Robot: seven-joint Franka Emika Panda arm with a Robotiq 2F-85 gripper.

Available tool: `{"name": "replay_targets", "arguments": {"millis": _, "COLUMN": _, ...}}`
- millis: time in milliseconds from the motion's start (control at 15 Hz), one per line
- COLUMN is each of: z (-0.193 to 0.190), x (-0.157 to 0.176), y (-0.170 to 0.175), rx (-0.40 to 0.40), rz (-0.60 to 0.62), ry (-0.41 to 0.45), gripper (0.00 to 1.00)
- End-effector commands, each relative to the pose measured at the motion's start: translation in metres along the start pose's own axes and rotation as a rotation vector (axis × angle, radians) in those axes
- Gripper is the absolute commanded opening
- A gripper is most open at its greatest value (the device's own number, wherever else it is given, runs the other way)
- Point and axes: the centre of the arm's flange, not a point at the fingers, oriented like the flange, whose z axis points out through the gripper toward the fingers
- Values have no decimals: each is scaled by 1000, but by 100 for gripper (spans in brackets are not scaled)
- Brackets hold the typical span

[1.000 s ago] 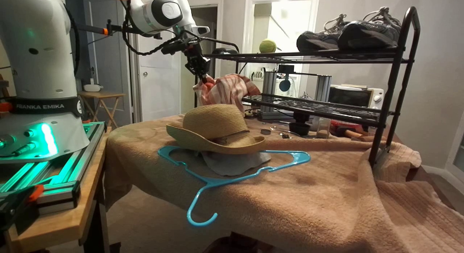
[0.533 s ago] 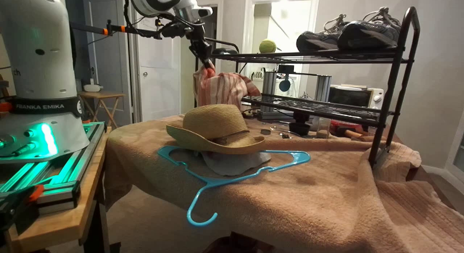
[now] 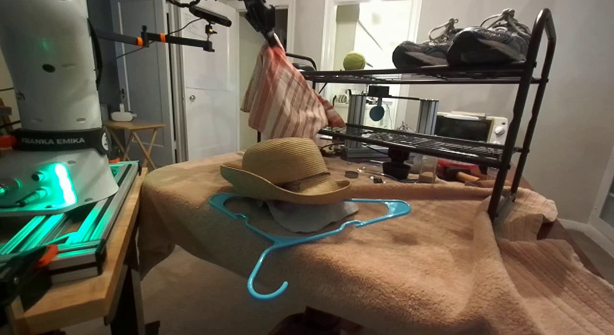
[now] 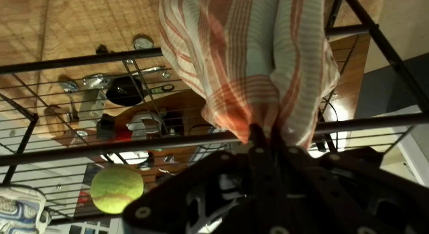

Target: Put the orange and white towel on the top rack

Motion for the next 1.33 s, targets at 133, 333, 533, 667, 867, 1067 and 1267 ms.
{"name": "replay_targets", "arguments": {"millis": 133, "z": -46, "x": 30, "y": -57, "rx": 39, "rz": -90, "ry": 85, "gripper": 1}}
{"name": "replay_targets", "arguments": {"millis": 333, "z": -49, "x": 68, "y": -99, "rx": 22, "rz": -174, "ry": 137, "gripper": 1}}
{"name": "replay_targets", "arguments": {"millis": 533, "z": -41, "x": 109, "y": -123, "rx": -46, "rz": -221, "ry": 192, "gripper": 1}}
{"name": "replay_targets", "arguments": {"millis": 667, "z": -32, "x": 139, "y": -123, "rx": -103, "rz": -230, "ry": 221, "gripper": 1}}
{"name": "replay_targets", "arguments": {"millis": 867, "z": -22, "x": 183, "y": -105, "rx": -195, "rz": -207, "ry": 229, "gripper": 1}}
{"name": "replay_targets", "arguments": {"millis": 1067, "z": -19, "x": 220, "y": -91, "rx": -244, "rz": -194, "ry": 252, "gripper": 1}}
{"name": "replay_targets", "arguments": {"millis": 1267, "z": -13, "x": 252, "y": -93, "rx": -281, "rz": -219, "ry": 286, "gripper": 1}}
